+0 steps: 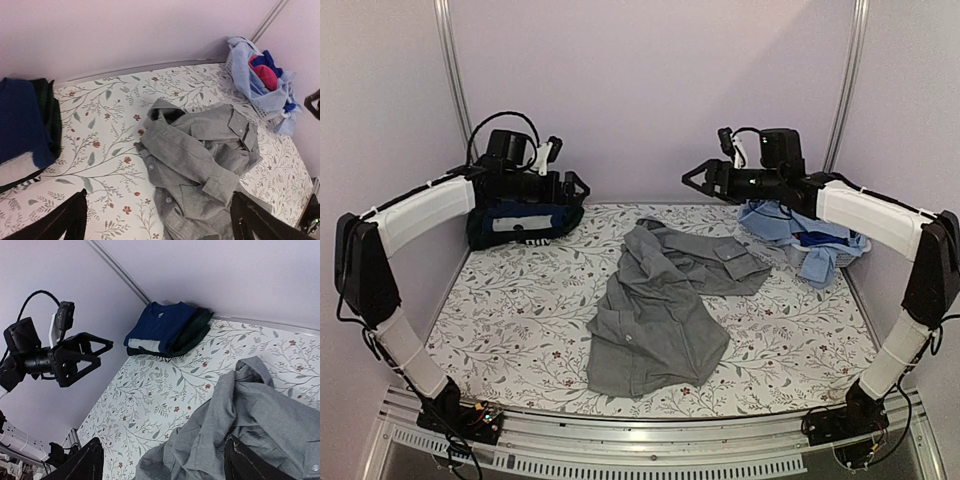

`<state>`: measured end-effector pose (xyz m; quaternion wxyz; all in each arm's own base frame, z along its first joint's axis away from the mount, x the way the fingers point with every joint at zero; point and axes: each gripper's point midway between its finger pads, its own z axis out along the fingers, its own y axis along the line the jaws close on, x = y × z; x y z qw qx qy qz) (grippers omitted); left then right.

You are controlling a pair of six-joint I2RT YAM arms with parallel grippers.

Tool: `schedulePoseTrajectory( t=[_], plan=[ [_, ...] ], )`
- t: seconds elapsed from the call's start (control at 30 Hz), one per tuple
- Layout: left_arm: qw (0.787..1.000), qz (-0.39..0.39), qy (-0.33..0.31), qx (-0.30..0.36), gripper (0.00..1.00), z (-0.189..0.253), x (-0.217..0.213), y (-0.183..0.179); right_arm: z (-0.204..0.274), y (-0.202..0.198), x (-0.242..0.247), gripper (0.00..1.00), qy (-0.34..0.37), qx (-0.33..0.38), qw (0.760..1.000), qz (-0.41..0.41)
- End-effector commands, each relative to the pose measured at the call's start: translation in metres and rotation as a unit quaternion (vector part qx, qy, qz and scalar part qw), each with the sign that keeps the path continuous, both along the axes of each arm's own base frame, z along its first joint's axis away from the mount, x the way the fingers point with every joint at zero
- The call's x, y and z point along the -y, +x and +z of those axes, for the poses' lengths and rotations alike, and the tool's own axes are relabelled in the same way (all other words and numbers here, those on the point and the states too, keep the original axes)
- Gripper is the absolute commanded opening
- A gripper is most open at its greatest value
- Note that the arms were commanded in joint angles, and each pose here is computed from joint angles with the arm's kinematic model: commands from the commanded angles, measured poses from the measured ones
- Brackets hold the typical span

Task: Fold and stack the mixed laundry pile
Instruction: Place the crumpled shirt at the center of the board, then pick up the crumpled shirt from the center of the board.

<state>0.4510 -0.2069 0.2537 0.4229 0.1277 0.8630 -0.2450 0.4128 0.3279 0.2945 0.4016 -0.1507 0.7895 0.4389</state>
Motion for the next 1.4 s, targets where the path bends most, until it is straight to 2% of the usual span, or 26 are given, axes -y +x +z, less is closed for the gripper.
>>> schedulePoseTrajectory(
  t=[0.0,0.13,0.27,0.37,0.43,0.53,0.6,0.73,0.83,0.97,1.07,1.13,1.23,1.37],
  plan=[
    [0.993,-0.113,0.001,0.022,1.0,-0.01,0.099,-0.015,0.025,0.02,0.08,0.81,-0.053,0.034,0.993,-0.097],
    [0.987,-0.148,0.065,-0.008,1.0,-0.062,0.165,-0.017,0.006,0.038,0.119,0.78,-0.093,0.009,0.986,-0.14],
    [0.975,-0.162,0.149,-0.036,1.0,-0.119,0.208,-0.023,0.007,0.039,0.114,0.75,-0.076,-0.002,0.991,-0.112],
    [0.96,-0.144,0.227,-0.079,0.97,-0.174,0.202,-0.023,0.002,0.038,0.102,0.72,-0.057,-0.023,0.995,-0.083],
    [0.95,-0.125,0.263,-0.11,0.94,-0.201,0.182,-0.026,-0.01,0.037,0.097,0.71,-0.055,-0.042,0.995,-0.071],
    [0.94,-0.096,0.299,-0.131,0.89,-0.218,0.138,-0.032,-0.032,0.032,0.089,0.69,-0.062,-0.069,0.994,-0.054],
    [0.942,-0.078,0.295,-0.136,0.87,-0.216,0.107,-0.034,-0.047,0.027,0.083,0.69,-0.071,-0.081,0.993,-0.044],
    [0.965,-0.04,0.225,-0.128,0.85,-0.184,0.049,-0.019,-0.082,0.017,0.066,0.68,-0.092,-0.108,0.99,-0.014],
    [0.981,-0.056,0.164,-0.092,0.9,-0.139,0.043,-0.016,-0.103,0.016,0.051,0.67,-0.111,-0.114,0.987,0.01],
    [0.986,-0.091,0.113,-0.08,0.96,-0.11,0.057,-0.034,-0.14,0.036,0.035,0.66,-0.144,-0.13,0.981,0.021],
    [0.987,-0.086,0.1,-0.095,0.99,-0.111,0.053,-0.049,-0.151,0.059,0.033,0.66,-0.157,-0.134,0.978,0.002],
    [0.985,-0.081,0.1,-0.112,1.0,-0.119,0.047,-0.064,-0.156,0.066,0.023,0.66,-0.148,-0.141,0.979,0.016],
    [0.984,-0.055,0.098,-0.138,1.0,-0.128,0.032,-0.087,-0.162,0.06,-0.006,0.68,-0.132,-0.144,0.979,0.06],
    [0.979,-0.001,0.099,-0.18,1.0,-0.149,0.004,-0.121,-0.179,0.041,-0.042,0.69,-0.161,-0.127,0.972,0.112]
  ],
)
